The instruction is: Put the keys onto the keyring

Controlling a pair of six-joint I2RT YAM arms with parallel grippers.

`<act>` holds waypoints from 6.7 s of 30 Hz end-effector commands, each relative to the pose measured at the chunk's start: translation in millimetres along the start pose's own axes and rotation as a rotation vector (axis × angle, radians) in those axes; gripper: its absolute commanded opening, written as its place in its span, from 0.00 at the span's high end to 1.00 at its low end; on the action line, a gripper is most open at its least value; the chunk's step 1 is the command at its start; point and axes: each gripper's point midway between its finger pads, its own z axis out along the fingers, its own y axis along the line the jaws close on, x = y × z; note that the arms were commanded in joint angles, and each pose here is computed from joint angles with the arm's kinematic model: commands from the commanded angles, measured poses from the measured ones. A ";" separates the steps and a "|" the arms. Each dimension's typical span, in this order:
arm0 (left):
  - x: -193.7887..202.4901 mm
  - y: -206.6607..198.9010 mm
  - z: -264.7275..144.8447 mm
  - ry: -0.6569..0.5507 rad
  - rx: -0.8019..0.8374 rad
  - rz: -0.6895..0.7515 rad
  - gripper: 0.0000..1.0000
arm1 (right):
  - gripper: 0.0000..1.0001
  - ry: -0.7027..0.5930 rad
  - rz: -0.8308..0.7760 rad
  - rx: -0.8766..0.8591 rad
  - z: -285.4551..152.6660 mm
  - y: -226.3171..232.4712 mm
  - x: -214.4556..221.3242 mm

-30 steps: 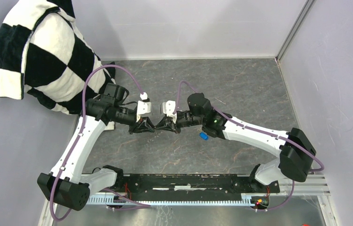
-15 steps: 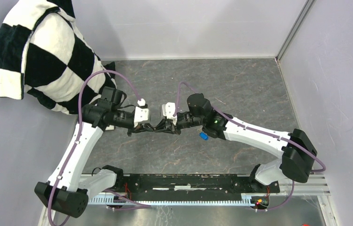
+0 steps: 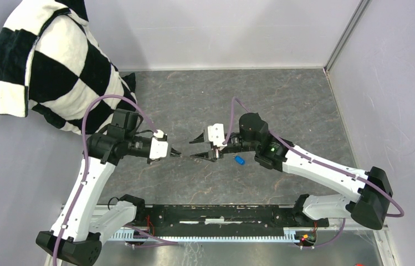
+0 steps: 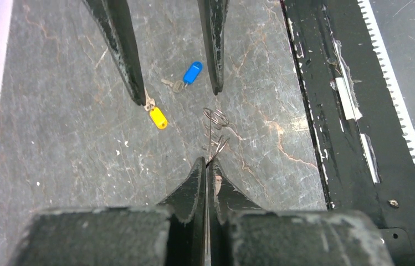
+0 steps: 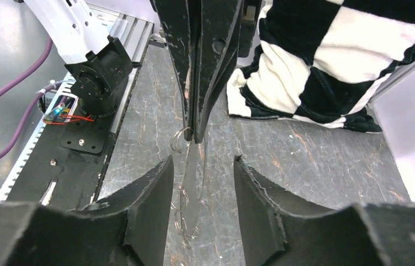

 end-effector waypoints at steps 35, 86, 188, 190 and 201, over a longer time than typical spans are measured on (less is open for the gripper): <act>-60.4 30.4 -1.7 -0.317 -0.194 -0.382 0.98 | 0.55 -0.203 0.051 0.235 -13.5 -20.4 -48.1; -49.8 -4.3 0.9 -0.261 -0.070 -0.272 0.74 | 1.00 -0.077 0.026 0.016 2.4 -0.5 -38.5; 44.3 9.3 16.7 -0.010 -0.254 -0.345 0.98 | 0.49 0.528 0.604 0.805 -103.5 -89.4 264.1; 44.3 9.5 16.7 -0.010 -0.254 -0.342 0.98 | 0.50 0.523 0.617 0.799 -98.6 -92.0 264.3; 44.0 10.3 16.9 -0.011 -0.252 -0.334 0.98 | 0.47 0.585 0.797 0.900 -97.5 -85.3 284.3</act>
